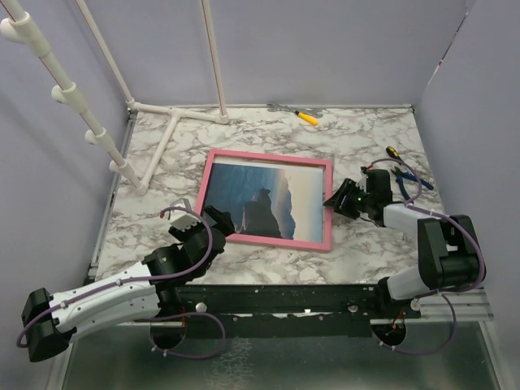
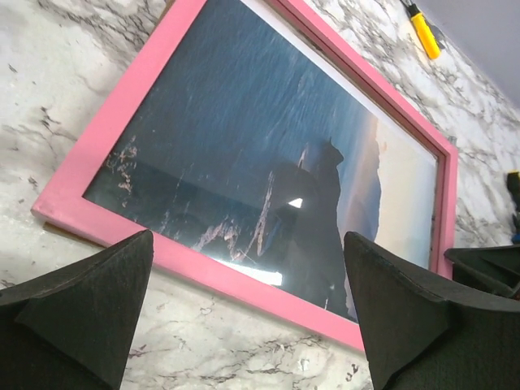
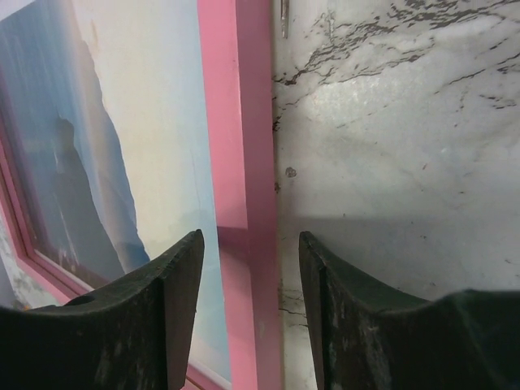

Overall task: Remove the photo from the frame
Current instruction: Turn over the photo frame at the center of the board, then adjust the photo frame at the center of the board.

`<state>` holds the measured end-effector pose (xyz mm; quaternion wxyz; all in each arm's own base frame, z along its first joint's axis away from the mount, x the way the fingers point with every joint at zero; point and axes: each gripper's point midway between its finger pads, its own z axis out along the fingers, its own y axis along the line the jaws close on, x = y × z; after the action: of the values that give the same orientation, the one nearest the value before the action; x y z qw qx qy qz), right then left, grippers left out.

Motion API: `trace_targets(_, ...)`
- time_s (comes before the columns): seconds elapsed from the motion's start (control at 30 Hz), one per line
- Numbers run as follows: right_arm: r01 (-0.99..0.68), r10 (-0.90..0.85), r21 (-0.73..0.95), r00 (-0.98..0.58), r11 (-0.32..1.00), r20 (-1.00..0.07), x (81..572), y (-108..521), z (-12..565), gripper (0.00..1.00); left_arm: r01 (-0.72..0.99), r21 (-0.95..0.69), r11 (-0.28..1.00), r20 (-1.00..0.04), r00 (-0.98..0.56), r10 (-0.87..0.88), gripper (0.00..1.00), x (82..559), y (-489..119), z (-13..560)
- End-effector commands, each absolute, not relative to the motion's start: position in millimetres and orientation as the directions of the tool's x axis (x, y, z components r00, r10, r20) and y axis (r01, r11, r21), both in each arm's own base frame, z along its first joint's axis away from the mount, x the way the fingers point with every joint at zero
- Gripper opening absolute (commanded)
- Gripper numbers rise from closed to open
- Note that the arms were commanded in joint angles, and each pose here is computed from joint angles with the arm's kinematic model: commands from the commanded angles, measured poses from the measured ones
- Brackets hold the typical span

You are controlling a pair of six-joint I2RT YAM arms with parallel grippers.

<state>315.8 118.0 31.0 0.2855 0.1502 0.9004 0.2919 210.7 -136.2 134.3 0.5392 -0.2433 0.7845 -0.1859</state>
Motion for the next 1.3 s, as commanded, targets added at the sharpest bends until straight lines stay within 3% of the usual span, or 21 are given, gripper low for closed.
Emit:
trace_targets(0.0,0.12,0.419,0.557,-0.79,0.822,-0.448,316,108,31,0.55,-0.217,-0.413,0.884,-0.843,-0.275,-0.462,0.99,214,-117,149)
trace_targets(0.2,0.128,0.413,0.534,-0.788,0.836,-0.458,316,104,32,0.62,-0.175,-0.372,0.911,-0.859,-0.308,-0.41,0.99,232,-122,163)
trace_targets(0.6,0.095,0.379,0.514,-0.788,0.853,-0.484,322,110,53,0.7,-0.197,-0.373,0.907,-0.749,-0.513,-0.419,0.99,293,-102,133)
trace_targets(0.93,0.094,0.347,0.487,-0.816,0.869,-0.463,320,121,42,0.69,-0.219,-0.493,0.842,-0.629,-0.58,-0.518,0.95,332,-93,83)
trace_targets(1.27,0.113,0.343,0.461,-0.822,0.88,-0.455,342,121,38,0.69,-0.274,-0.466,0.841,-0.59,-0.612,-0.526,0.89,324,-89,49)
